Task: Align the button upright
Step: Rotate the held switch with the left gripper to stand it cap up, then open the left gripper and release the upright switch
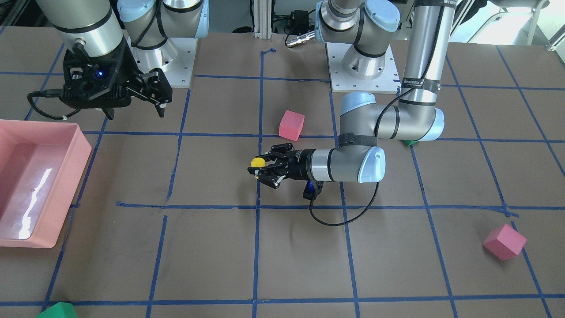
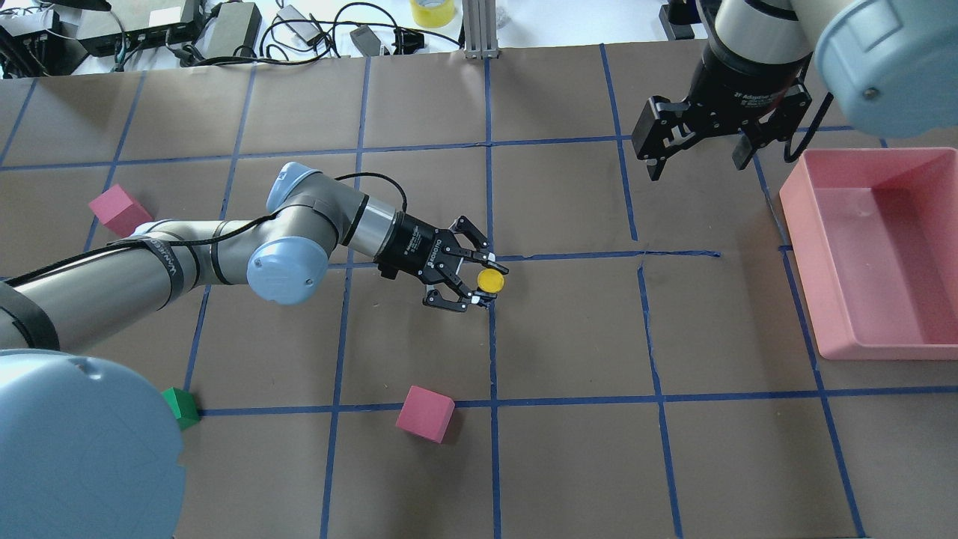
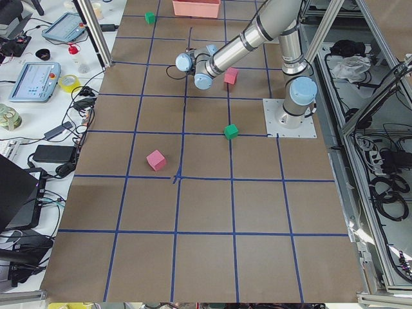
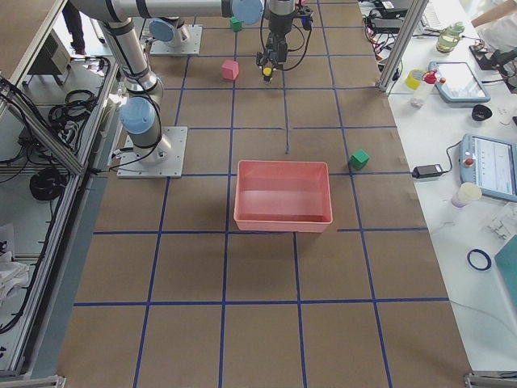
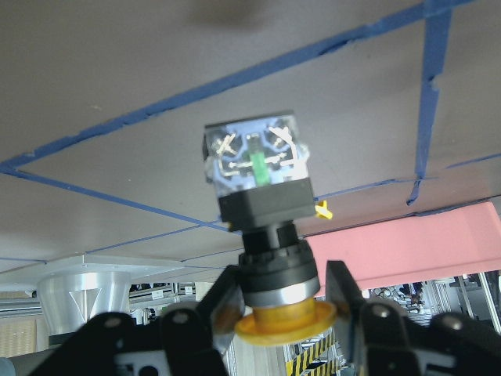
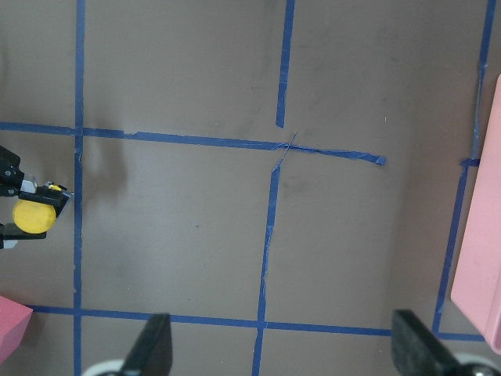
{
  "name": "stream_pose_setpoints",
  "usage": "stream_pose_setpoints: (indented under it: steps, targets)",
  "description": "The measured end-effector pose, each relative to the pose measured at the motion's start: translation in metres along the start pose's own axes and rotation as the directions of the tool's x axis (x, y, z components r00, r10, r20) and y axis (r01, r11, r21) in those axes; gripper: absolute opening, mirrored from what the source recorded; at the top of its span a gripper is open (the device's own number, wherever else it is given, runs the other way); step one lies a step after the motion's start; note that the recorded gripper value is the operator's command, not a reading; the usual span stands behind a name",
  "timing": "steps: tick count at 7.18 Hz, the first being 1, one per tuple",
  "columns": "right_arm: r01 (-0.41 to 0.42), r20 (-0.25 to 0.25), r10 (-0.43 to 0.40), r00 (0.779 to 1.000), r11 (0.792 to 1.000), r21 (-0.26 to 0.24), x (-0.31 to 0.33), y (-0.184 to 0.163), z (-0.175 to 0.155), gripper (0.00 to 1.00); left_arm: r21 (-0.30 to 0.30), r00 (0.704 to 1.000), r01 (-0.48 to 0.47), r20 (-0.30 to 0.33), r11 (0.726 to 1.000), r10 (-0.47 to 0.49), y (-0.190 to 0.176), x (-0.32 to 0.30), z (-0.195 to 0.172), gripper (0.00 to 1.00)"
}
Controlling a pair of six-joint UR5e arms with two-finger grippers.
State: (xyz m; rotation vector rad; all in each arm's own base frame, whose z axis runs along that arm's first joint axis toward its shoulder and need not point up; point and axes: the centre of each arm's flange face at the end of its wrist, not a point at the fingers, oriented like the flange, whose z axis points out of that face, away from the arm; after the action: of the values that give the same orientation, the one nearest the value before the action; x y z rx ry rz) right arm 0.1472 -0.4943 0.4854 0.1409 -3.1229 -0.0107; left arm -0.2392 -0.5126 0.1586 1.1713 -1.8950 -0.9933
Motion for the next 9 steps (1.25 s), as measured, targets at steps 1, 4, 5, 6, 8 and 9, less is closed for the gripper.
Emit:
stream_pose_setpoints:
  steps: [1, 4, 5, 6, 8, 9]
  targets:
    - [0.000, -0.001, 0.000, 1.000, 1.000, -0.002, 0.000, 0.000, 0.001, 1.00, -0.015, 1.000, 0.001, -0.010, 1.000, -0.001, -0.005, -0.002, 0.000, 0.27]
    - [0.001, 0.000, -0.001, 1.000, 1.000, -0.005, -0.001, 0.001, 0.002, 1.00, -0.043, 0.999, 0.038, -0.019, 0.998, -0.038, -0.017, -0.004, 0.004, 0.52]
    - [0.001, 0.001, -0.001, 1.000, 1.000, -0.006, -0.001, 0.001, 0.003, 1.00, -0.046, 0.998, 0.054, -0.017, 0.998, -0.055, -0.019, -0.004, 0.005, 0.72]
    - [0.001, 0.001, -0.001, 1.000, 1.000, -0.006, -0.001, 0.001, 0.003, 1.00, -0.047, 0.998, 0.063, -0.016, 0.997, -0.064, -0.020, -0.005, 0.006, 0.81]
    - [0.000, 0.002, 0.000, 1.000, 1.000, -0.006, 0.000, 0.001, 0.003, 1.00, -0.042, 0.997, 0.072, -0.015, 0.996, -0.073, -0.019, -0.004, 0.004, 0.87]
    - [0.001, 0.002, 0.000, 1.000, 1.000, -0.006, 0.000, 0.001, 0.003, 1.00, -0.029, 0.996, 0.089, -0.017, 0.996, -0.090, -0.013, 0.000, -0.001, 0.90]
